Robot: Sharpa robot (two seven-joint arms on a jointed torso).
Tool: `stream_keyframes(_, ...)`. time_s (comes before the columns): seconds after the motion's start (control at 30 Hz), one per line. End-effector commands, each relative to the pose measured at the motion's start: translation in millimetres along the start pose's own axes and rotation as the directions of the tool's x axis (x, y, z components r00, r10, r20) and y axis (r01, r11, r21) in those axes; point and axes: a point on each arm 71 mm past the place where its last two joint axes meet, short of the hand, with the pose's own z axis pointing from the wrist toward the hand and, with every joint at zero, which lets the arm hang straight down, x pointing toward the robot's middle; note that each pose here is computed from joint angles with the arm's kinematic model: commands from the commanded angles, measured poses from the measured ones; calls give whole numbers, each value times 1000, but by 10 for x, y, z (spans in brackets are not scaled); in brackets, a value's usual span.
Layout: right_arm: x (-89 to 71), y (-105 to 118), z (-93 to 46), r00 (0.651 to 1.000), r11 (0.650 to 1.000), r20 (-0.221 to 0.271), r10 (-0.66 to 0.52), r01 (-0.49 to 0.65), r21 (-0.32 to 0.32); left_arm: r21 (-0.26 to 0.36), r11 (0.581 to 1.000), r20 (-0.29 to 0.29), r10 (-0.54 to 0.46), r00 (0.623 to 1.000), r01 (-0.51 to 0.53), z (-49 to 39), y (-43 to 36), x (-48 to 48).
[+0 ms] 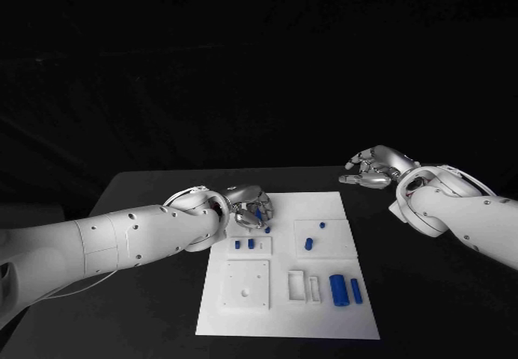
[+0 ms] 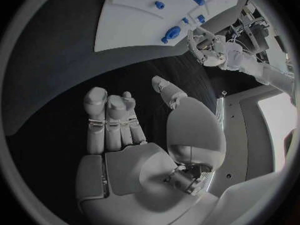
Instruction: Assemble the parts on the task board
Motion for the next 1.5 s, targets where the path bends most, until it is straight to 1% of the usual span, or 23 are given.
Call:
stream_keyframes(0.03, 12, 16, -1, 1000, 1000, -9, -2, 2, -13, 60, 989, 8, 138, 990, -139, 25, -58, 18)
stream_keyframes(0.3, 14, 23, -3, 1000, 1000, -10, -2, 2, -15, 66, 982, -26, 179, 984, -177, 65, -85, 98)
stream_keyframes(0.47, 16, 29, -4, 1000, 1000, -11, -2, 2, -17, 52, 979, -34, 200, 979, -199, 90, -51, 153)
stream_keyframes(0.63, 11, 23, -7, 1000, 1000, -10, -2, 2, -15, 39, 977, -37, 211, 977, -209, 99, -12, 175)
stream_keyframes(0.93, 16, 38, -10, 1000, 1000, -11, -1, 1, -19, 36, 977, -51, 210, 976, -208, 141, -12, 239)
stream_keyframes(1.23, 13, 32, -14, 1000, 1000, -11, -2, 2, -18, 23, 975, -79, 223, 972, -222, 159, 41, 291)
stream_keyframes(1.5, 13, 34, -15, 1000, 1000, -12, -2, 2, -19, 24, 976, -107, 219, 970, -218, 171, 25, 352)
